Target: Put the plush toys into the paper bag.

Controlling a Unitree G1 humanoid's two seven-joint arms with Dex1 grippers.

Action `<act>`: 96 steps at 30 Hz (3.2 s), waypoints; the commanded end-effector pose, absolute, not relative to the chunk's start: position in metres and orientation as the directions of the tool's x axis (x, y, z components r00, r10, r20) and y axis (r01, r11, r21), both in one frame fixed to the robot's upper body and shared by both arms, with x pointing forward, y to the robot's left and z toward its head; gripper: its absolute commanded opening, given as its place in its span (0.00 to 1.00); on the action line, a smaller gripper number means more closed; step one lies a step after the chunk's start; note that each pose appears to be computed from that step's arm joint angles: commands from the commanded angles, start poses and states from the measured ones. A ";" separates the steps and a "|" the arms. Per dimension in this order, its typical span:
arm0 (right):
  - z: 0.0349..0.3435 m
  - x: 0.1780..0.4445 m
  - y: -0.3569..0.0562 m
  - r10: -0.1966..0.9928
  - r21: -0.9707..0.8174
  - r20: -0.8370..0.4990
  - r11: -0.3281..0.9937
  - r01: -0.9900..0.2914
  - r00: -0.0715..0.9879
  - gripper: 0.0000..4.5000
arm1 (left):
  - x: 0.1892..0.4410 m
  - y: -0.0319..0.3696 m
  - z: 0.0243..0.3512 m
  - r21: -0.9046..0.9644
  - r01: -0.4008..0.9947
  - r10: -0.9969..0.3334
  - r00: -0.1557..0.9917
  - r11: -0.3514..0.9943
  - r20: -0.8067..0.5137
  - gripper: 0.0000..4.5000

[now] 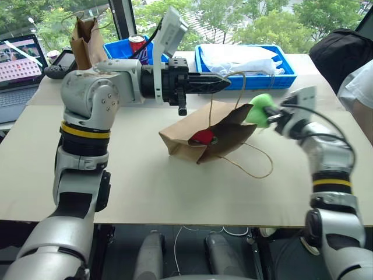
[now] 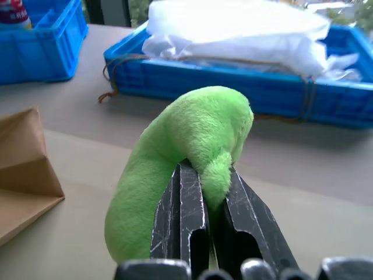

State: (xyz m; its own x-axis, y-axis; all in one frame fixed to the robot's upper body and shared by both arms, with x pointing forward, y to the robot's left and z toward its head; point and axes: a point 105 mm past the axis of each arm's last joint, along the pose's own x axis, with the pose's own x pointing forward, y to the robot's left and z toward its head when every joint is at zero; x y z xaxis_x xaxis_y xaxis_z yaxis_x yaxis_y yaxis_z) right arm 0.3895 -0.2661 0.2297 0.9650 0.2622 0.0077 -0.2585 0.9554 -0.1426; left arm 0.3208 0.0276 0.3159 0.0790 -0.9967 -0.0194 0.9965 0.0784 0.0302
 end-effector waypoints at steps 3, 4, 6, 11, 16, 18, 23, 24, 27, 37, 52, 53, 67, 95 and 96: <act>0.284 0.322 -0.253 0.378 -0.202 0.003 0.907 -0.370 0.926 0.00 | 0.321 0.025 0.332 0.083 0.995 -0.998 0.056 0.057 0.017 0.00; 0.288 0.309 -0.250 0.407 -0.198 -0.026 0.893 -0.404 0.913 0.00 | 0.323 0.024 0.332 0.085 0.995 -0.998 0.057 0.058 0.017 0.00; 0.291 0.291 -0.246 0.433 -0.205 -0.073 0.875 -0.439 0.898 0.00 | 0.324 0.024 0.332 0.091 0.994 -0.998 0.056 0.057 0.016 0.00; 0.280 0.267 -0.206 0.595 -0.117 -0.152 0.782 -0.613 0.789 0.00 | 0.326 0.023 0.331 0.103 0.994 -0.999 0.048 0.049 0.011 0.00; 0.268 0.262 -0.150 0.745 -0.060 -0.156 0.648 -0.759 0.648 0.00 | 0.325 0.022 0.331 0.110 0.993 -0.999 0.041 0.041 0.010 0.00; 0.267 0.267 -0.132 0.774 -0.053 -0.151 0.615 -0.787 0.615 0.00 | 0.324 0.021 0.331 0.111 0.993 -0.999 0.037 0.038 0.011 0.00; 0.245 0.281 -0.112 0.766 -0.083 -0.253 0.592 -0.802 0.591 0.00 | 0.321 0.020 0.332 0.111 0.993 -0.999 0.030 0.032 0.018 0.00; 0.239 0.290 -0.113 0.739 -0.120 -0.286 0.604 -0.788 0.610 0.00 | 0.319 0.019 0.332 0.107 0.994 -0.999 0.025 0.028 0.021 0.00; 0.229 0.307 -0.111 0.720 -0.176 -0.326 0.591 -0.787 0.613 0.00 | 0.314 0.016 0.332 0.092 0.996 -1.000 0.003 0.005 0.029 0.00; 0.228 0.345 -0.112 0.720 -0.058 -0.186 0.671 -0.739 0.668 0.00 | 0.310 0.017 0.333 0.067 0.998 -0.999 0.017 0.021 0.052 0.00; 0.227 0.359 -0.123 0.597 -0.004 -0.081 0.801 -0.599 0.798 0.18 | 0.313 0.017 0.334 0.068 0.997 -0.998 0.044 0.048 0.055 0.00; 0.232 0.355 -0.125 0.601 -0.023 -0.076 0.797 -0.604 0.796 0.23 | 0.314 0.018 0.334 0.070 0.996 -0.998 0.047 0.051 0.052 0.00; 0.242 0.278 -0.210 0.628 0.203 -0.137 0.775 -0.599 0.766 0.68 | 0.321 0.018 0.330 0.096 0.994 -0.998 0.045 0.049 0.040 0.00; 0.217 0.227 -0.160 0.880 0.472 0.179 0.315 -0.823 0.439 0.00 | 0.339 0.042 0.338 0.162 0.974 -0.987 0.158 0.160 0.026 0.00; 0.232 0.227 -0.154 0.887 0.430 0.226 0.280 -0.859 0.402 0.00 | 0.342 0.046 0.339 0.171 0.968 -0.983 0.181 0.182 0.024 0.00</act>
